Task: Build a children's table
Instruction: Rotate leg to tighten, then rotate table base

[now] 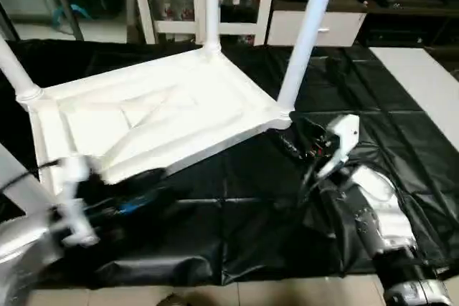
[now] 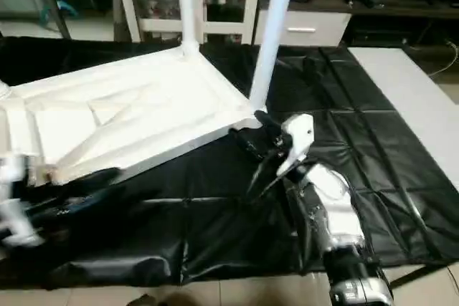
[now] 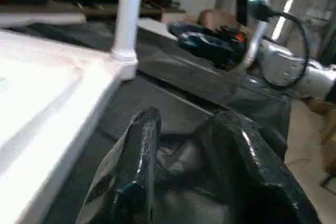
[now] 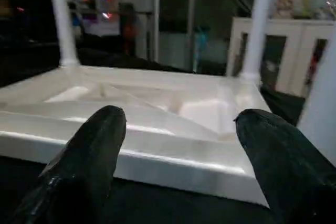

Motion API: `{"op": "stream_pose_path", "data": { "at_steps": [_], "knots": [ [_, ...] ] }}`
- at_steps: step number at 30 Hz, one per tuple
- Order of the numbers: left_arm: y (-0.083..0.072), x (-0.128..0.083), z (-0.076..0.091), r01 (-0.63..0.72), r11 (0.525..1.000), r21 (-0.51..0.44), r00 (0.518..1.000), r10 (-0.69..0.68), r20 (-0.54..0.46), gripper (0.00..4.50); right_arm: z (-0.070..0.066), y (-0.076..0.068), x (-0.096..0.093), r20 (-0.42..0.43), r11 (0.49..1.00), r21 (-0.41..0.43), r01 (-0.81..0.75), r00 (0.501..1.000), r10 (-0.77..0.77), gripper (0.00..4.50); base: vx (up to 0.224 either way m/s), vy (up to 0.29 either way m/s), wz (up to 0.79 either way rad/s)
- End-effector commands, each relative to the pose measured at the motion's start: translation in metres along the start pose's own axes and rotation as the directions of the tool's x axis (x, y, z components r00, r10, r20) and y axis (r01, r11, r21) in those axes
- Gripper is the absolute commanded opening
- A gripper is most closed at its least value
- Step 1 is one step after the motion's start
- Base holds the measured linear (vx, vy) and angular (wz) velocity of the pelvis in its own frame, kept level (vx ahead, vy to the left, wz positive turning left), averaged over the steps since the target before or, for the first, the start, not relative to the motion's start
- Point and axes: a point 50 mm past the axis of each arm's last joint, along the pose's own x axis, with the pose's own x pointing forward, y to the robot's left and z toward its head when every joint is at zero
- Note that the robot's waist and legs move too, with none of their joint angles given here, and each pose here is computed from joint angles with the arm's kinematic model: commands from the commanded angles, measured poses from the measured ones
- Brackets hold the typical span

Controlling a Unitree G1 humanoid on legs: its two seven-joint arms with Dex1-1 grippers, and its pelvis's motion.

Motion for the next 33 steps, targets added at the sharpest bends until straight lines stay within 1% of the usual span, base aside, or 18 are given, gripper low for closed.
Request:
{"op": "stream_pose_path", "data": {
  "at_steps": [1,2,3,5,6,10,13,14,16,17,19,21,22,23,24,25,30,33],
  "knots": [
    [0.005,-0.022,-0.002,-0.062,0.996,0.061,0.997,0.064,-0.033,2.21,0.002,0.002,-0.006,-0.008,1.000,0.006,-0.012,1.000,0.012,3.71,0.000,0.000,0.00],
    [0.006,-0.030,-0.004,-0.084,0.994,0.064,0.995,0.087,-0.049,2.21,0.002,0.003,-0.008,-0.016,1.000,0.012,-0.011,1.000,0.011,3.71,0.000,0.000,0.00],
    [0.007,-0.047,-0.009,-0.123,0.991,0.057,0.989,0.127,-0.071,2.32,0.000,0.004,-0.011,-0.030,1.000,0.024,-0.011,0.999,0.011,3.71,0.000,0.000,0.00],
    [0.008,-0.060,-0.013,-0.156,0.987,0.031,0.984,0.158,-0.080,2.40,-0.001,0.004,-0.013,-0.040,1.000,0.028,-0.011,0.999,0.012,3.71,0.000,0.000,0.00],
    [0.007,-0.073,-0.016,-0.170,0.985,0.030,0.980,0.172,-0.102,2.53,-0.002,0.005,-0.014,-0.046,0.999,0.038,-0.013,0.999,0.014,3.71,0.000,0.000,0.00],
    [0.004,-0.090,-0.021,-0.198,0.980,0.017,0.968,0.199,-0.151,2.73,-0.003,0.004,-0.016,-0.057,0.999,0.039,-0.008,0.998,0.010,3.71,0.000,0.000,0.00],
    [0.008,-0.114,-0.021,-0.269,0.962,0.041,0.950,0.272,-0.155,3.04,-0.004,0.003,-0.018,-0.068,0.999,0.047,-0.005,0.998,0.008,3.71,0.000,0.000,0.00],
    [0.008,-0.114,-0.021,-0.269,0.962,0.041,0.950,0.272,-0.155,3.09,-0.004,0.003,-0.018,-0.068,0.999,0.047,-0.005,0.998,0.008,3.71,0.000,0.000,0.00],
    [0.010,-0.132,-0.021,-0.318,0.947,0.053,0.932,0.322,-0.164,3.17,-0.004,0.002,-0.019,-0.080,0.999,0.045,-0.004,0.997,0.008,3.71,0.000,0.000,0.00],
    [0.012,-0.145,-0.021,-0.362,0.929,0.080,0.912,0.371,-0.174,3.29,-0.005,0.002,-0.020,-0.087,0.999,0.046,0.001,0.996,0.003,3.71,0.000,0.000,0.00],
    [0.014,-0.150,-0.021,-0.392,0.916,0.089,0.901,0.402,-0.163,3.52,-0.005,0.002,-0.021,-0.090,0.999,0.046,0.004,0.996,0.000,3.71,0.000,0.000,0.00],
    [0.022,-0.159,-0.019,-0.467,0.871,0.150,0.862,0.487,-0.142,3.55,-0.007,0.001,-0.022,-0.095,0.999,0.048,0.010,0.995,-0.006,3.71,0.000,0.000,0.00],
    [0.028,-0.164,-0.017,-0.520,0.836,0.176,0.832,0.542,-0.115,3.61,-0.008,0.002,-0.022,-0.099,0.999,0.051,0.009,0.995,-0.004,3.71,0.000,0.000,0.00],
    [0.028,-0.164,-0.017,-0.520,0.836,0.176,0.832,0.542,-0.115,3.78,-0.008,0.002,-0.022,-0.099,0.999,0.051,0.009,0.995,-0.004,3.71,0.000,0.000,0.00],
    [0.037,-0.165,-0.013,-0.580,0.798,0.164,0.801,0.596,-0.063,3.88,-0.009,0.002,-0.021,-0.105,0.999,0.051,0.008,0.994,-0.002,3.71,0.000,0.000,0.00],
    [0.040,-0.165,-0.012,-0.593,0.788,0.167,0.793,0.607,-0.050,3.94,-0.009,0.003,-0.021,-0.107,0.999,0.052,0.004,0.994,0.001,3.71,0.000,0.000,0.00],
    [0.050,-0.158,-0.009,-0.604,0.781,0.157,0.790,0.613,-0.012,4.34,-0.010,0.003,-0.021,-0.113,0.999,0.049,0.003,0.994,0.003,3.71,0.000,0.000,0.00],
    [0.054,-0.147,-0.003,-0.587,0.799,0.130,0.808,0.588,0.033,4.45,-0.010,0.003,-0.023,-0.114,0.999,0.050,0.007,0.993,-0.002,3.71,0.000,0.000,0.00]
  ]
}}
